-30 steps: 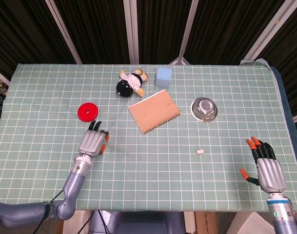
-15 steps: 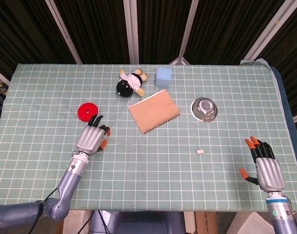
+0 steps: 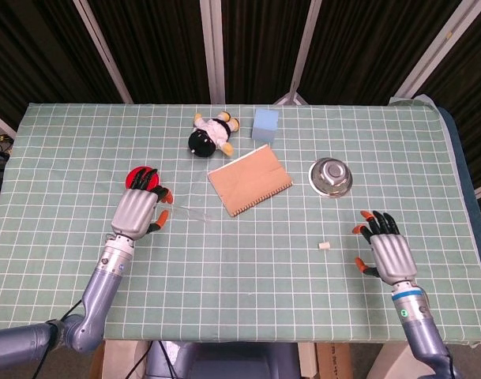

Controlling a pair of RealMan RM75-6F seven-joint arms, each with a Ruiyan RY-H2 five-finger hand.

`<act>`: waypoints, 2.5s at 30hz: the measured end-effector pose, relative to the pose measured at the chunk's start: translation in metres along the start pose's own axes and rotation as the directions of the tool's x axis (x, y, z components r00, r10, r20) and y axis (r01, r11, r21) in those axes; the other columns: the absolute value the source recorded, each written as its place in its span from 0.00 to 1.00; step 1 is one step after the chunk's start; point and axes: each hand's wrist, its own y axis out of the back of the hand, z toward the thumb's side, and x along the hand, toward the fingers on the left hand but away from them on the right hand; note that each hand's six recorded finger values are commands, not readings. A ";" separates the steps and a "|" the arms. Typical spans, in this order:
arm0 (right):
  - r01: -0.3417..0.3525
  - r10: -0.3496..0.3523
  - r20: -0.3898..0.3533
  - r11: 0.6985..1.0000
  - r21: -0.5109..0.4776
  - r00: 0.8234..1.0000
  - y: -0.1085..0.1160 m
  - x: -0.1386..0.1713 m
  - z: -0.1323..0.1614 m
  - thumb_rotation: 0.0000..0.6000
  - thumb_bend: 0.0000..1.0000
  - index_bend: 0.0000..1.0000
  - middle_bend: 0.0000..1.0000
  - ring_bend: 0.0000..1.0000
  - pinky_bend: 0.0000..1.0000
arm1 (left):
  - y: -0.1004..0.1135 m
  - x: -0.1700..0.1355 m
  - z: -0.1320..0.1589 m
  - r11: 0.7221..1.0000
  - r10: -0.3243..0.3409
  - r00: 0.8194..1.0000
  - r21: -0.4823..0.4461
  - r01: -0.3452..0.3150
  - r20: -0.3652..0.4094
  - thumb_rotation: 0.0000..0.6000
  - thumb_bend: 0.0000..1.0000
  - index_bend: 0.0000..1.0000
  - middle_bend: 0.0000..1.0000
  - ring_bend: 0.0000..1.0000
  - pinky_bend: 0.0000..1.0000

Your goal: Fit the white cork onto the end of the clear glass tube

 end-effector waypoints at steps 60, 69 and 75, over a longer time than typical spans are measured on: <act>-0.114 0.121 -0.039 0.981 0.155 0.992 -0.058 -0.060 0.034 1.00 0.33 0.51 0.18 0.00 0.00 | 0.019 0.005 -0.016 1.000 0.026 0.999 0.016 -0.025 -0.033 1.00 0.72 0.50 0.46 0.08 0.00; -0.104 0.113 -0.047 0.983 0.153 0.992 -0.057 -0.061 0.039 1.00 0.39 0.57 0.18 0.00 0.00 | 0.016 0.005 -0.017 1.000 0.021 0.999 0.014 -0.021 -0.036 1.00 0.72 0.50 0.46 0.08 0.00; -0.094 0.102 -0.047 0.984 0.152 0.994 -0.054 -0.060 0.039 1.00 0.39 0.58 0.19 0.00 0.00 | 0.013 0.005 -0.018 1.000 0.015 0.999 0.010 -0.015 -0.039 1.00 0.72 0.50 0.46 0.08 0.00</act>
